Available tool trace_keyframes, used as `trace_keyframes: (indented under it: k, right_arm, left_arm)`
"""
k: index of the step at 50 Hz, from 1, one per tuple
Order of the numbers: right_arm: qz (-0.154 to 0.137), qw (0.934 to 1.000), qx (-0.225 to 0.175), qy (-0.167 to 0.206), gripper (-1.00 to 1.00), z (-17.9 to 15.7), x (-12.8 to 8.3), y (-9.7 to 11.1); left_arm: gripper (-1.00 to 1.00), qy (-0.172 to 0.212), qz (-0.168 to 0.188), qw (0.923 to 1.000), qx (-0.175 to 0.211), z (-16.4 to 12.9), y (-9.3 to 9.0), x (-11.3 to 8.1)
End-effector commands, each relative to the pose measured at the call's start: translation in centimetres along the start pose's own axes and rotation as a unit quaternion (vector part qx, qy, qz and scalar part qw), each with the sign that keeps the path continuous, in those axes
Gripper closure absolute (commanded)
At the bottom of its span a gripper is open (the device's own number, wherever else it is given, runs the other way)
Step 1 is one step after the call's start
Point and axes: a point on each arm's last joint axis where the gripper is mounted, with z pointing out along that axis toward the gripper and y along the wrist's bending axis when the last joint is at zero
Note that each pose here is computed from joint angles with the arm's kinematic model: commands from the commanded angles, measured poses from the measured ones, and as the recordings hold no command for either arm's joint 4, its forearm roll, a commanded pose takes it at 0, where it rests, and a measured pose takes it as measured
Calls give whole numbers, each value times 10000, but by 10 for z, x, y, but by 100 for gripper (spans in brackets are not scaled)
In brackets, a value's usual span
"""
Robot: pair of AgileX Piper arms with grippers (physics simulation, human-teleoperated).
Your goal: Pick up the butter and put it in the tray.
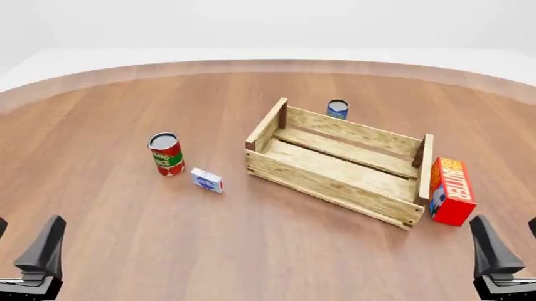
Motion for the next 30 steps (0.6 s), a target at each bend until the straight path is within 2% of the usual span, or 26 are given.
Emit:
trace_keyframes:
  k: [1, 30]
  right_arm:
    - [-19, 10000, 6, 21, -100, 2, -1, 0]
    - [-100, 9995, 288, 122, -100, 12, -4, -4]
  left_arm:
    - [-100, 0, 0, 10000, 0, 0, 0, 0]
    - [-100, 0, 0, 10000, 0, 0, 0, 0]
